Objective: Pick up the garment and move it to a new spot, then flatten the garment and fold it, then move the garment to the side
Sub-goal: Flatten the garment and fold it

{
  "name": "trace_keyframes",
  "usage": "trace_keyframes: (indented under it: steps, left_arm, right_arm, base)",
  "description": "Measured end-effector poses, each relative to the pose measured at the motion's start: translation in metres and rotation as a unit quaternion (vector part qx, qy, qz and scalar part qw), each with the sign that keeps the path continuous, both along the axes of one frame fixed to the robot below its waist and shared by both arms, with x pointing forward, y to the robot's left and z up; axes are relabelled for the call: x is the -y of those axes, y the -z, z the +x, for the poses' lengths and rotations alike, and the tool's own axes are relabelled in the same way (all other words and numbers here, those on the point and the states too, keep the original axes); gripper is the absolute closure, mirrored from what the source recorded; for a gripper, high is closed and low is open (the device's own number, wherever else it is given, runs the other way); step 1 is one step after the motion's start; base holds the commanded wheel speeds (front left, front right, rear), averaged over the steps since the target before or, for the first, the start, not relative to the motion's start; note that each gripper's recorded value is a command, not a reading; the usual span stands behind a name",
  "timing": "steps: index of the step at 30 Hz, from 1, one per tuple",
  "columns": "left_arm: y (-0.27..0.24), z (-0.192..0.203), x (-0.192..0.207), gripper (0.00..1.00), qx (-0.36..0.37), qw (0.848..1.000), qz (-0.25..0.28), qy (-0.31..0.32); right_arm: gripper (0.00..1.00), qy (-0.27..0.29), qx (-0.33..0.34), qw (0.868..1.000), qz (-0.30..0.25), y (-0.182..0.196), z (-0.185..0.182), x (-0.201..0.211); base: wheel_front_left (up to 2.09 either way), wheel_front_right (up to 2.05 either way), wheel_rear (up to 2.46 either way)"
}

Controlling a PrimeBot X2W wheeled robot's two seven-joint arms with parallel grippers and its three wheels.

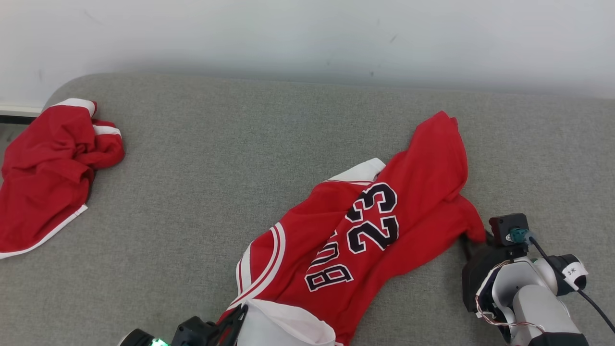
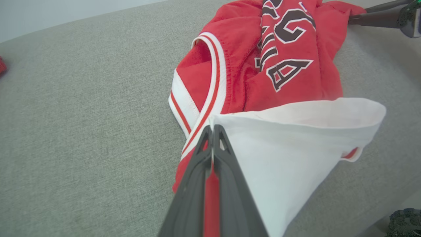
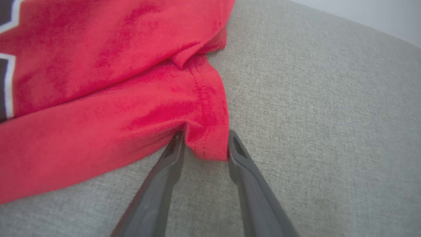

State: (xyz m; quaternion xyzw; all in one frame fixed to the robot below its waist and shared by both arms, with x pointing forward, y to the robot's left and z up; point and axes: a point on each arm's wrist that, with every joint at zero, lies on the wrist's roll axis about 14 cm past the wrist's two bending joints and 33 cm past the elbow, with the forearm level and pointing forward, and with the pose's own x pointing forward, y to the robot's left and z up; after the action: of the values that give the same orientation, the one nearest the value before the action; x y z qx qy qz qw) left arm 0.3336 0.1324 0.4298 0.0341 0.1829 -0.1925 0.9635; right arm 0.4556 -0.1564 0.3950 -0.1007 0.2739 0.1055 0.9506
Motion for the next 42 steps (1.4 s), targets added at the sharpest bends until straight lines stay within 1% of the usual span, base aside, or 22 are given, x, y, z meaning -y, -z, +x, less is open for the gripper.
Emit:
trace_keyframes:
  steps: [1,2,4,6,9,12,15,17,21,23,28,29,31,32,34,35,37,39,42]
  left_arm:
    - [-0.001,0.0,0.0,1.0,0.002,1.0,-0.001,0.0]
    - [-0.003,0.001,0.0,1.0,0.006,1.0,-0.002,-0.001]
    - [-0.008,0.004,0.001,1.0,0.019,1.0,-0.006,-0.003]
    - [-0.022,0.011,0.001,1.0,0.047,0.999,-0.019,-0.01]
    - [-0.06,0.026,-0.002,1.0,0.121,0.989,-0.072,-0.039]
    - [-0.105,0.038,-0.012,1.0,0.196,0.97,-0.126,-0.066]
    - [-0.158,0.047,-0.023,1.0,0.27,0.945,-0.169,-0.077]
    - [-0.197,0.052,-0.03,1.0,0.32,0.925,-0.194,-0.071]
    - [-0.265,0.06,-0.041,1.0,0.404,0.889,-0.214,-0.039]
    - [-0.296,0.064,-0.04,1.0,0.429,0.873,-0.232,-0.018]
    - [-0.355,0.075,-0.038,1.0,0.477,0.841,-0.254,0.022]
    - [-0.355,0.075,-0.038,1.0,0.477,0.841,-0.254,0.022]
    - [-0.373,0.081,-0.036,1.0,0.487,0.829,-0.273,0.033]
    - [-0.382,0.09,-0.033,1.0,0.487,0.822,-0.293,0.041]
    - [-0.384,0.097,-0.032,1.0,0.484,0.821,-0.301,0.042]
    - [-0.385,0.104,-0.03,1.0,0.477,0.82,-0.313,0.045]
    - [-0.38,0.121,-0.025,1.0,0.461,0.826,-0.322,0.048]
    - [-0.372,0.141,-0.019,1.0,0.445,0.835,-0.321,0.048]
    - [-0.361,0.174,-0.014,1.0,0.43,0.844,-0.318,0.043]
  right_arm:
    - [0.9,-0.002,0.004,1.0,0.001,-0.001,0.0,-0.001]
    - [1.0,-0.004,0.008,1.0,0.002,-0.002,0.0,-0.002]
    - [1.0,-0.003,0.016,1.0,0.009,-0.005,0.0,-0.003]
    - [1.0,-0.001,0.031,0.999,0.016,-0.013,0.002,-0.003]
    - [1.0,0.004,0.069,0.997,0.042,-0.033,0.008,-0.005]
    - [1.0,0.011,0.12,0.989,0.086,-0.066,0.017,-0.009]
    - [1.0,0.012,0.177,0.977,0.122,-0.109,0.025,-0.007]
    - [1.0,0.011,0.214,0.966,0.145,-0.141,0.029,-0.003]
    - [1.0,0.01,0.287,0.944,0.161,-0.204,0.032,0.012]
    - [1.0,0.01,0.309,0.937,0.164,-0.226,0.031,0.018]
    - [1.0,0.006,0.35,0.921,0.172,-0.271,0.027,0.025]
    - [1.0,0.006,0.35,0.921,0.172,-0.271,0.027,0.025]
    - [1.0,0.002,0.361,0.916,0.178,-0.284,0.026,0.026]
    - [1.0,0.001,0.359,0.915,0.182,-0.289,0.029,0.027]
    - [1.0,0.0,0.354,0.916,0.189,-0.288,0.031,0.026]
    - [1.0,0.001,0.345,0.919,0.192,-0.286,0.035,0.026]
    - [1.0,0.006,0.325,0.923,0.209,-0.277,0.045,0.025]
    - [1.0,0.017,0.305,0.928,0.214,-0.267,0.059,0.027]
    - [1.0,0.032,0.289,0.929,0.23,-0.256,0.086,0.027]
  base:
    - [0.0,0.0,0.0]
    - [0.0,0.0,0.0]
    - [0.0,0.0,0.0]
    - [0.0,0.0,0.0]
    - [0.0,0.0,0.0]
    - [0.0,0.0,0.0]
    - [0.0,0.0,0.0]
    - [0.0,0.0,0.0]
    - [0.0,0.0,0.0]
    - [0.0,0.0,0.0]
    - [0.0,0.0,0.0]
    - [0.0,0.0,0.0]
    - [0.0,0.0,0.0]
    - [0.0,0.0,0.0]
    - [0.0,0.0,0.0]
    - [0.0,0.0,0.0]
    - [0.0,0.0,0.0]
    - [0.0,0.0,0.0]
    - [0.0,0.0,0.0]
